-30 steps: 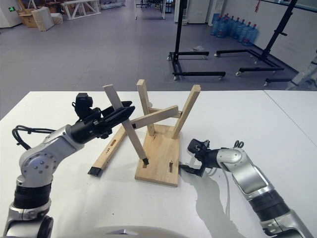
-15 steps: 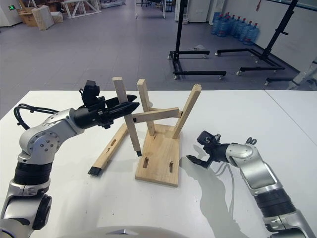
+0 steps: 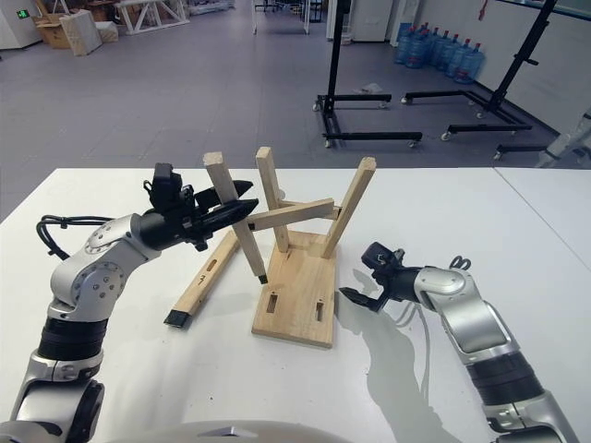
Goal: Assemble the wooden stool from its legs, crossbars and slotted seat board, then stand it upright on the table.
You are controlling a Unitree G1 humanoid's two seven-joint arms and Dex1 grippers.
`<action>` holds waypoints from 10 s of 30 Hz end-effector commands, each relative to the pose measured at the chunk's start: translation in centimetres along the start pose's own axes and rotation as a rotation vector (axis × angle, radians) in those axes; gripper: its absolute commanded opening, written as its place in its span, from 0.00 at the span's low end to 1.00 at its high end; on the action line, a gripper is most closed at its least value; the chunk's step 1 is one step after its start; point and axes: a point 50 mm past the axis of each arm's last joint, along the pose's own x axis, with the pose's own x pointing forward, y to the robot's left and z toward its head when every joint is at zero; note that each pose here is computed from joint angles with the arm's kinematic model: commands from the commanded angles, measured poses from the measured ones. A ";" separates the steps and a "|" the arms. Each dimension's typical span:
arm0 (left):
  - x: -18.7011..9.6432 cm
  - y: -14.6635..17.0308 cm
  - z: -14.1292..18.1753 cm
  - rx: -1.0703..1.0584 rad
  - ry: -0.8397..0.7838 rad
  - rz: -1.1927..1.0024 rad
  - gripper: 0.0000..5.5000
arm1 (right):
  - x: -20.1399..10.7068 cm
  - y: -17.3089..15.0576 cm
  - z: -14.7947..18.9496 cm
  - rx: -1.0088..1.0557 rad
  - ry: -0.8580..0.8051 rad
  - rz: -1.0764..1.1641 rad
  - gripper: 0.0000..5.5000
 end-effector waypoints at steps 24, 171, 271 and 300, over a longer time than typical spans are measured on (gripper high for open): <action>-0.8 2.3 -4.1 -0.153 -0.006 -0.172 0.37 | 0.2 -0.8 1.7 -0.028 -0.025 0.000 0.98; -8.7 -2.2 -7.1 -0.059 0.752 0.936 0.98 | -0.2 1.0 -1.0 0.115 -0.047 -0.088 0.98; 2.2 -2.2 4.4 -0.412 -0.055 -0.059 0.37 | -6.3 1.6 23.6 0.940 -1.081 0.908 0.79; 1.6 -1.0 6.2 -0.363 -0.173 0.095 0.66 | -6.4 -1.5 20.8 0.773 -1.161 0.515 0.37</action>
